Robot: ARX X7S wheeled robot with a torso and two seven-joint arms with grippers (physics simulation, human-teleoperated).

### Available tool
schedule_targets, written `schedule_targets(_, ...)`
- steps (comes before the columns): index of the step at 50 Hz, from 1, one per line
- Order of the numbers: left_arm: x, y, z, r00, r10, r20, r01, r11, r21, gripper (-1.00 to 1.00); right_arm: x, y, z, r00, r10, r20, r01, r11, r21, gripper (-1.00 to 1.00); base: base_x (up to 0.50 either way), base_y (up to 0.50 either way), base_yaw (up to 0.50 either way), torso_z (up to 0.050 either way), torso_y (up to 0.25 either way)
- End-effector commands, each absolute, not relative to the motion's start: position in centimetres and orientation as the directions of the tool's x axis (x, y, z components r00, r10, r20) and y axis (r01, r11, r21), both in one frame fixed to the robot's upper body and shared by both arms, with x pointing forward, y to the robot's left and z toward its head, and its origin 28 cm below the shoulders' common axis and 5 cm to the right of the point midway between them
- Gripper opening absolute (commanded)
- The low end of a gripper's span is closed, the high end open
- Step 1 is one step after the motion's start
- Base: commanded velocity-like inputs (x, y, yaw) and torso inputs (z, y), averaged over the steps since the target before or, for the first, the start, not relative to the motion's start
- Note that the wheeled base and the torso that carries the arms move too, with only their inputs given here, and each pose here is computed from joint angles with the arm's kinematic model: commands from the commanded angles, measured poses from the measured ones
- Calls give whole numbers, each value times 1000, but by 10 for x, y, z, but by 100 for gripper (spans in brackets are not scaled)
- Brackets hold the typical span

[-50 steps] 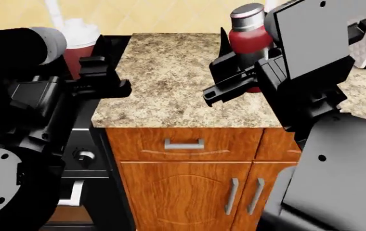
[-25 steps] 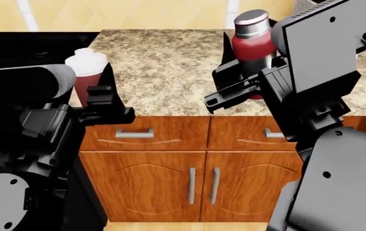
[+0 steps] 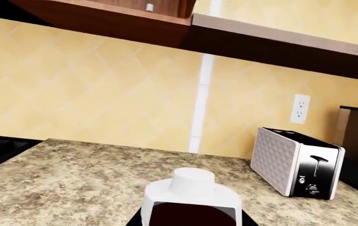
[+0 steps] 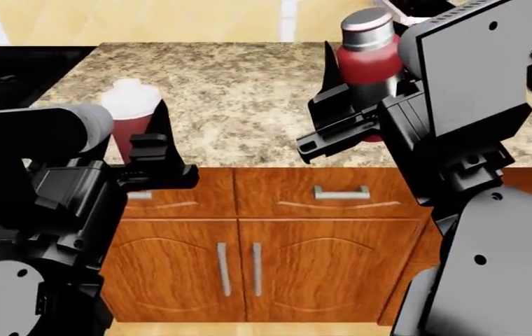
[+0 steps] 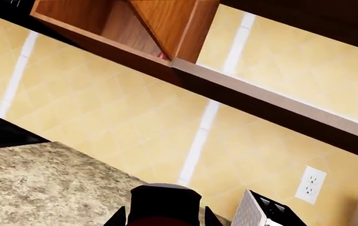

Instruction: Pick and place the shaker into the drawer. Then close the cabinet.

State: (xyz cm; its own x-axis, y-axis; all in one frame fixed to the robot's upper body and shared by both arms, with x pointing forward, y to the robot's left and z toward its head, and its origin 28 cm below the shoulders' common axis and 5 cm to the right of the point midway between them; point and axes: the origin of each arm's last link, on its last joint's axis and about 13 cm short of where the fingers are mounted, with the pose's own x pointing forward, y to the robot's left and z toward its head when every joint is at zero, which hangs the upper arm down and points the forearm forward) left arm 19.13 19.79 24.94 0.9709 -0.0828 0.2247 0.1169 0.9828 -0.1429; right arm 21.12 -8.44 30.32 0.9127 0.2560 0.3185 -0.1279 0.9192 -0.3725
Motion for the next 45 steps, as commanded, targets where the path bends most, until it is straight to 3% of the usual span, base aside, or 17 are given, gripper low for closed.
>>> schedule_targets(1, 190, 198, 248, 971, -92, 220, 130, 978, -162, -100, 211, -85, 304, 913, 254, 318, -125, 918, -375, -100, -8, -500, 0, 0, 0)
schedule_targets(45, 189, 197, 247, 969, -100, 226, 136, 980, -146, -100, 216, -86, 295, 919, 265, 292, -170, 934, -313, -100, -5, -500, 0, 0, 0)
